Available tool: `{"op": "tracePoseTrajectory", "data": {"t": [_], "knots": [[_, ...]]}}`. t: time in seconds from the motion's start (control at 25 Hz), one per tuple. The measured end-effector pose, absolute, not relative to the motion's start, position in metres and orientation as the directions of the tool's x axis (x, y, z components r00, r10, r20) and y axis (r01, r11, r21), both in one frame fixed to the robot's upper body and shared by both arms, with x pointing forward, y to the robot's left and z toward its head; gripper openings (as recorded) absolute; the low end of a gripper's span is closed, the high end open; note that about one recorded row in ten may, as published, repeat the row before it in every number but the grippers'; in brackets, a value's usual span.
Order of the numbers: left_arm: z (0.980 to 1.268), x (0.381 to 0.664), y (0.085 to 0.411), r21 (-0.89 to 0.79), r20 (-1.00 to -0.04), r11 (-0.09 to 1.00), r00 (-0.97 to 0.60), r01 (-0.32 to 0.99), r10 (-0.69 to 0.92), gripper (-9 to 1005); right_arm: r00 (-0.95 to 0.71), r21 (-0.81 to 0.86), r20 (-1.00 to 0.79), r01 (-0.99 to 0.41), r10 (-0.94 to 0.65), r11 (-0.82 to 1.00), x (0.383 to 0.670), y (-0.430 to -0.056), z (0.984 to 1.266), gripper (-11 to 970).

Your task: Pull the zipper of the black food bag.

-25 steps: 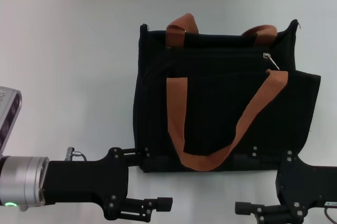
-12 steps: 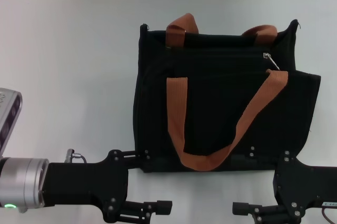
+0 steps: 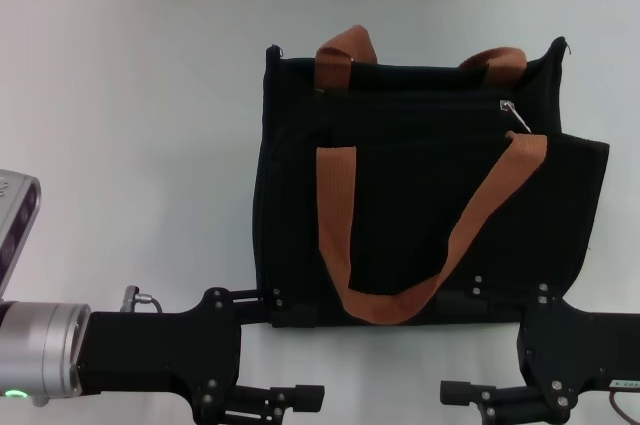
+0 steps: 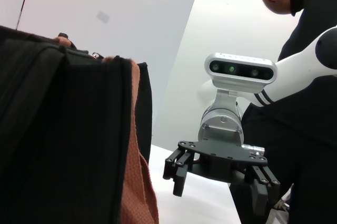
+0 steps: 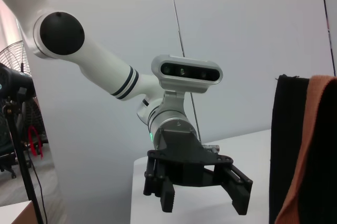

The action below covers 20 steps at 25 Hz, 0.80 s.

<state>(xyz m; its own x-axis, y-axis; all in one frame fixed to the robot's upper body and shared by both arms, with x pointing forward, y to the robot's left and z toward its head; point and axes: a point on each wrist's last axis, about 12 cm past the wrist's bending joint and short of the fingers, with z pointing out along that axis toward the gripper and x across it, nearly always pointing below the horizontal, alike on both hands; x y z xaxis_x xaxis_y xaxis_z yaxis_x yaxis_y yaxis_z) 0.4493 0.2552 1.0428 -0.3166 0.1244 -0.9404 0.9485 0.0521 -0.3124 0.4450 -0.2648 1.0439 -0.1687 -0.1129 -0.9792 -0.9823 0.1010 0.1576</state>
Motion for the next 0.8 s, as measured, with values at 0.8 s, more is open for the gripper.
{"op": "tracePoseTrajectory", "data": {"t": [0.8], "knots": [[1.0429,0.4491,0.2543,-0.313,-0.94,0.048,-0.317,0.948,0.123,802,-0.172,0.161,-0.979,-0.982,-0.111,0.101,0.4471,-0.2634,1.0447,820]]}}
